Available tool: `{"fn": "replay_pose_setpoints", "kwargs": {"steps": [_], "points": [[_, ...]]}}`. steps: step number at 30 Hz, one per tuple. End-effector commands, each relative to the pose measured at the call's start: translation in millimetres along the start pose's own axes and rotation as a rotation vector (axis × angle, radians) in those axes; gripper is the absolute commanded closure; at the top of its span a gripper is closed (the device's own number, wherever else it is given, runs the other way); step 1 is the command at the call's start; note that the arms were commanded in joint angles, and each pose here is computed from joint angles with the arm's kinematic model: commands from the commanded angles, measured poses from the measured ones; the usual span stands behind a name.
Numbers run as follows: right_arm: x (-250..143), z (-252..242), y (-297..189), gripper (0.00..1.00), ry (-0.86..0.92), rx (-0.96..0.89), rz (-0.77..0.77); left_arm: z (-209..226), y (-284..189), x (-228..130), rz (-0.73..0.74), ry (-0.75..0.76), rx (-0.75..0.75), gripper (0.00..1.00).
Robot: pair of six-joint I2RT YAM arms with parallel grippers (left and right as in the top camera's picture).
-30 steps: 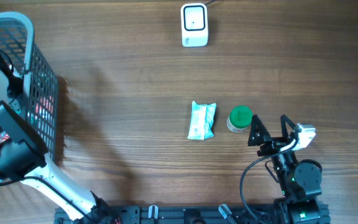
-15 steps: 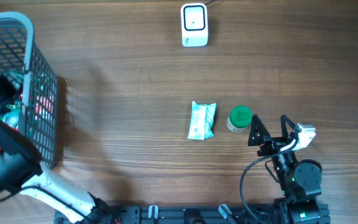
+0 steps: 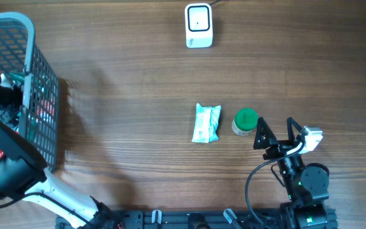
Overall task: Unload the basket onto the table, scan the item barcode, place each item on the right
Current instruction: 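Reach the left gripper into the basket and grasp the orange packet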
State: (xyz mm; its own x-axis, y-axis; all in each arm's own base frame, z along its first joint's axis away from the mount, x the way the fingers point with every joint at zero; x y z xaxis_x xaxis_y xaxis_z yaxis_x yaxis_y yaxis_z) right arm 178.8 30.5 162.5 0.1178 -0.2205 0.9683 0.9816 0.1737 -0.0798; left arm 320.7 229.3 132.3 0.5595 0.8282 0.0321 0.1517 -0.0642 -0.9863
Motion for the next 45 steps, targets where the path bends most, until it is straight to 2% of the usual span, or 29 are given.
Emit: {"fn": "replay_pose_setpoints", "kwargs": {"steps": [1,7,10,14,17,20,22,29,33,42,45], "points": [[0.2,-0.6,0.2,0.0,-0.018,-0.009,-0.004,6.0,16.8,-6.7,-0.004,0.022,0.006,0.16],[0.2,-0.6,0.2,0.0,-0.018,-0.008,-0.004,10.1,38.1,-9.4,-0.03,0.022,-0.003,0.24],[0.2,-0.6,0.2,0.0,-0.018,-0.008,-0.004,10.7,40.3,-10.2,-0.031,0.019,-0.003,0.39],[0.2,-0.6,0.2,0.0,-0.018,-0.008,-0.004,9.2,38.6,-9.3,-0.032,-0.036,-0.014,0.48],[0.2,-0.6,0.2,0.0,-0.018,-0.008,-0.004,5.2,33.2,-8.0,-0.024,-0.036,-0.038,0.58],[0.2,-0.6,0.2,0.0,-0.018,-0.008,-0.004,0.6,19.3,0.1,-0.046,-0.033,-0.045,0.76],[0.2,-0.6,0.2,0.0,-0.019,-0.008,-0.004,-4.0,4.5,7.2,-0.071,-0.028,-0.054,0.96],[0.2,-0.6,0.2,0.0,-0.018,-0.008,-0.004,-12.1,-65.1,24.5,-0.196,-0.028,-0.095,0.96],[0.2,-0.6,0.2,0.0,-0.018,-0.008,-0.004,-13.2,-119.6,25.0,-0.322,-0.111,-0.15,0.96],[0.2,-0.6,0.2,0.0,-0.018,-0.008,-0.004,-24.0,-224.0,-20.3,-0.554,-0.201,-0.323,0.96],[0.2,-0.6,0.2,0.0,-0.018,-0.008,-0.004,-38.3,-247.2,-43.5,-0.552,-0.137,-0.447,0.96]]}}
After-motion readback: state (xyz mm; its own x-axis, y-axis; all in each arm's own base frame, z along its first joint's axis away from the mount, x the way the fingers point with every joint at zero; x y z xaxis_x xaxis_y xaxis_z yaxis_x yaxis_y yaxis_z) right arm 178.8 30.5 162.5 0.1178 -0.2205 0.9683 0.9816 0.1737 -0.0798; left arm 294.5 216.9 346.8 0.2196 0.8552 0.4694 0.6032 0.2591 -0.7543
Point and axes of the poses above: each gripper's point midway between its finger pads, its own y axis out along the fingers, its own z axis along the line the jaws close on, x = y × z, the point moved 7 cm from there along -y, back along the fingers, and after that the axes turned 10 degrees about -y, right-handed, at the moved point
